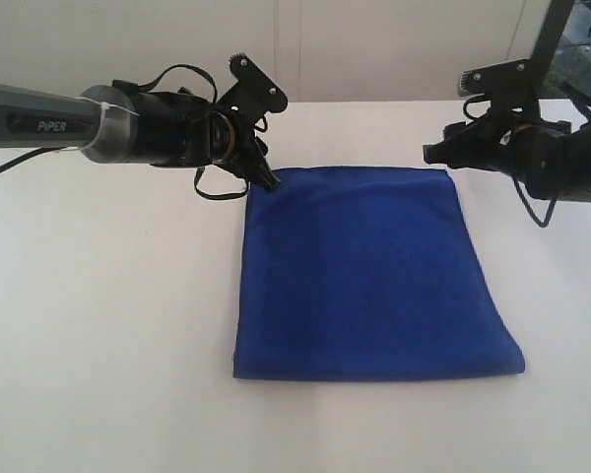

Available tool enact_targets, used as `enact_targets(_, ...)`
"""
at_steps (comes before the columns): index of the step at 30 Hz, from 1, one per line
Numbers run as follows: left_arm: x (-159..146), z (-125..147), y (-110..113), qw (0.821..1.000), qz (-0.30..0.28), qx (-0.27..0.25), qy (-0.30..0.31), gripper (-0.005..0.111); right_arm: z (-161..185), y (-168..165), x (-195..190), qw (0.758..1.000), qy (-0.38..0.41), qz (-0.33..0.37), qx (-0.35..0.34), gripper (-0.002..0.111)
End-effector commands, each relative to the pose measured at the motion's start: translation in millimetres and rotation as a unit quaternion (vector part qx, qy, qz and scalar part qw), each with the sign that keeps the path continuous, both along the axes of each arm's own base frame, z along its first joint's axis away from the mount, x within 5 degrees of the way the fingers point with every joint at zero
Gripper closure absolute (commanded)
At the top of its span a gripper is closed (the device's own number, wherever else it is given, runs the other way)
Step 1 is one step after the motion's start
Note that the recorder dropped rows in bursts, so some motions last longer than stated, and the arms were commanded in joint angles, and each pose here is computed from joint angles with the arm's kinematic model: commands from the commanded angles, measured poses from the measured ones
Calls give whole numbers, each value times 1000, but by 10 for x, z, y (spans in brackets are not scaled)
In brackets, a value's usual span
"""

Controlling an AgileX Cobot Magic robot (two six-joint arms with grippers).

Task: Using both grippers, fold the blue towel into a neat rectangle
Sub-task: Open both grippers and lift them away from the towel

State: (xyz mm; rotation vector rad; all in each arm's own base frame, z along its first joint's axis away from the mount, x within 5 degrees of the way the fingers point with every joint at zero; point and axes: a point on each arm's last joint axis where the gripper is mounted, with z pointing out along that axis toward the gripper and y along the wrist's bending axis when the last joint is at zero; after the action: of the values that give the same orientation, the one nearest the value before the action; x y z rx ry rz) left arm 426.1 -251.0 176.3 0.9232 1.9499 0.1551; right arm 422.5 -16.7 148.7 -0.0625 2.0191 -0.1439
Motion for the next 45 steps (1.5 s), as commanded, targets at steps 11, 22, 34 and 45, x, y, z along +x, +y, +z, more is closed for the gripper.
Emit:
enact_targets(11, -7, 0, 20, 997, 43, -49, 30, 102, 9, 28, -42, 994, 105, 0, 35, 106)
enact_targets(22, 115, -11, 247, 983, 117, -128, 60, 107, 88, 49, 490, 985, 164, 9, 55, 108)
enact_targets(34, 117, 14, 190, 976, 106, -178, 66, 107, -505, 30, 673, 985, 164, 3, 52, 108)
enact_targets(45, 117, 14, 190, 971, 119, -197, 72, 107, -610, 15, 730, 991, 127, -2, 47, 108)
